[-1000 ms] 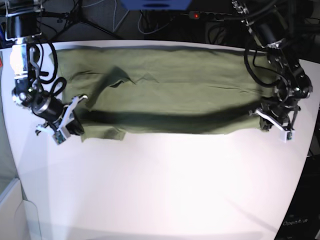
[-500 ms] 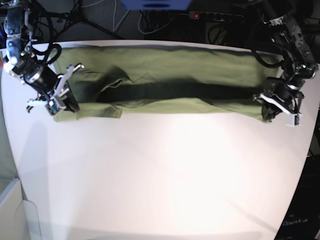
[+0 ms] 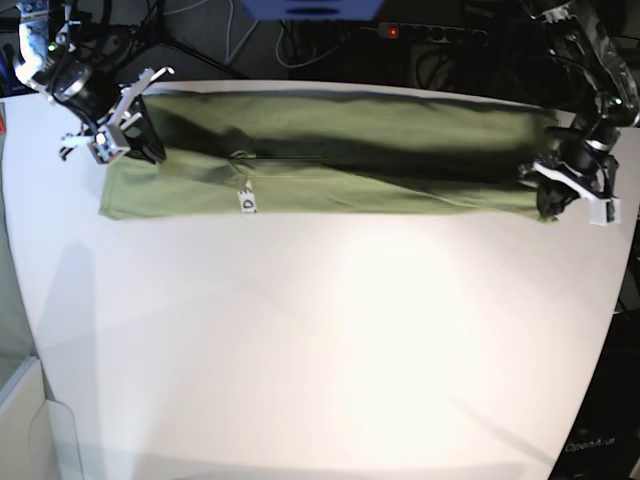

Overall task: Fold the T-shirt properly
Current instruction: 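Lift both hem corners and fold the hem over toward the collar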

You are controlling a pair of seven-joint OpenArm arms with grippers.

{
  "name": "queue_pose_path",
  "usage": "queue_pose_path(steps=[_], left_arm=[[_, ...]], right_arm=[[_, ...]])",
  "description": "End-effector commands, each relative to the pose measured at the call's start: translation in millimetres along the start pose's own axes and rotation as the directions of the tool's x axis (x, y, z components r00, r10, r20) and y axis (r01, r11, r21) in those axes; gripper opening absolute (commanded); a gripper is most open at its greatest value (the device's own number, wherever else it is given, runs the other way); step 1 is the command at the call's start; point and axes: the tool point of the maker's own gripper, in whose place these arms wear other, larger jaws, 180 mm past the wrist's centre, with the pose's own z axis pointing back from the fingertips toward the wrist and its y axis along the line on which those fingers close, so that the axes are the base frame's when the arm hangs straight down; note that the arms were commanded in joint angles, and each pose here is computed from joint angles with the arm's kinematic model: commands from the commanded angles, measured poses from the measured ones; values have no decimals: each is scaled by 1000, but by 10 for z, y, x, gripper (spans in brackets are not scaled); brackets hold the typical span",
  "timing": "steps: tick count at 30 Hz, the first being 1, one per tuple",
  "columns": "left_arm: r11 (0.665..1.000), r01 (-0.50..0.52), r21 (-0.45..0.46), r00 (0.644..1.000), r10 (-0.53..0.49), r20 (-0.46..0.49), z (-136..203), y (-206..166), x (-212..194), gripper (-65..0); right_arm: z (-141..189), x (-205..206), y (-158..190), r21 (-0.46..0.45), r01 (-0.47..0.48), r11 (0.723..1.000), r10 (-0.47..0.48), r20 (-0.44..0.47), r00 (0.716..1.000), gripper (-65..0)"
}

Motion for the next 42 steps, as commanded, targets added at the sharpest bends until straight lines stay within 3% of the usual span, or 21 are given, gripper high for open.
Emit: queue_pose_path(steps=[1, 16, 28, 35, 42], left_arm=[[1000, 5, -7, 999, -4, 51, 50, 9, 133, -622], [1000, 4, -5, 999, -4, 39, 106, 79, 83, -622], [1000, 5, -5, 999, -5, 38, 98, 80, 86, -623], [1000, 7, -5, 999, -6, 35, 94, 80, 77, -623], [1000, 4, -4, 1000, -4, 31, 96, 77, 57, -623]], right_arm=[[47, 68, 10, 7, -5, 1000, 4, 31, 1000, -641], [171, -80, 266, 17, 97, 995, -98, 52, 994, -641], [103, -219, 357, -21, 77, 997, -77, 8, 997, -631], [102, -238, 362, -15, 71, 997, -71, -5, 997, -483], [145, -283, 245, -37, 54, 998, -55, -22, 998, -463]])
